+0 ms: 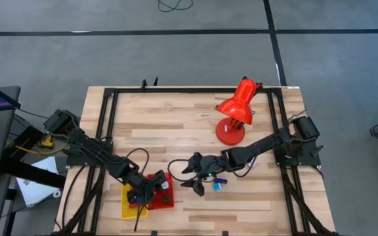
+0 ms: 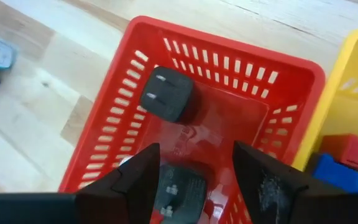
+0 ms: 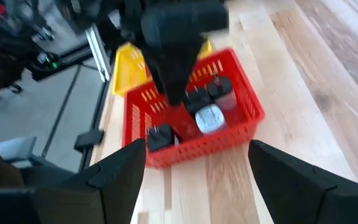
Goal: Pick & Place Office items
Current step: Put the purple charger adapter into the red bin
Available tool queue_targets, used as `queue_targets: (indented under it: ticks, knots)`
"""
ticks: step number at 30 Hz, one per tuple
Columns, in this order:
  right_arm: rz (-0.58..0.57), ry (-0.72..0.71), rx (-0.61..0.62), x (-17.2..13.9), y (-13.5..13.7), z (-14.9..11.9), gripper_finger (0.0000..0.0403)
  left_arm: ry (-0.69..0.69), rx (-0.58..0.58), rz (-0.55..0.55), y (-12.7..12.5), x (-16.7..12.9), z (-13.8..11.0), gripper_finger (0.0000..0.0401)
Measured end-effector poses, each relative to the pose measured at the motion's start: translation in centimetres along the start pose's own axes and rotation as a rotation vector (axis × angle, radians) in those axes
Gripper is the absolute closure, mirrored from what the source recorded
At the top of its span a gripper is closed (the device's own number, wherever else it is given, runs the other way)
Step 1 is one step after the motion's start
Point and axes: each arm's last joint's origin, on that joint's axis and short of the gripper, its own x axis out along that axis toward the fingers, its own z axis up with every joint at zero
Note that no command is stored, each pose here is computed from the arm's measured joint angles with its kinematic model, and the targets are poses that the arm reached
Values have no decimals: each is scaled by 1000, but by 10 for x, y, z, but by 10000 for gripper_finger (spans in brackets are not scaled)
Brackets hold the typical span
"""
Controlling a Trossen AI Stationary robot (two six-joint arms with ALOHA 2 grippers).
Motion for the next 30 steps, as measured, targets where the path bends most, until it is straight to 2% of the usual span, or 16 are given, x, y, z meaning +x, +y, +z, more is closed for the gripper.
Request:
queue_targets:
  ticks: [3, 7, 12, 16, 20, 24, 28, 30]
  knots:
    - [-28, 29, -13, -12, 8, 0, 127, -22, -31, 18, 4, -14, 0, 201]
    - [-138, 28, -62, -34, 29, -5, 126, -105, -137, 63, 14, -38, 1, 197]
    - [-293, 92, -76, -57, 53, -33, 126, -202, -309, 129, 28, -61, 0, 198]
    - [-386, 88, -45, -79, 59, -60, 127, -329, -365, 179, 33, -69, -3, 197]
    - [-383, 49, -16, -113, 54, -79, 126, -416, -388, 226, 33, -74, -13, 196]
    - [-398, 27, 70, -147, 34, -88, 127, -479, -423, 271, 35, -83, -21, 196]
    - [-482, 46, 150, -175, 11, -107, 126, -577, -509, 312, 39, -90, -24, 196]
    - [-534, 47, 212, -185, 2, -114, 126, -578, -539, 313, 40, -91, -26, 196]
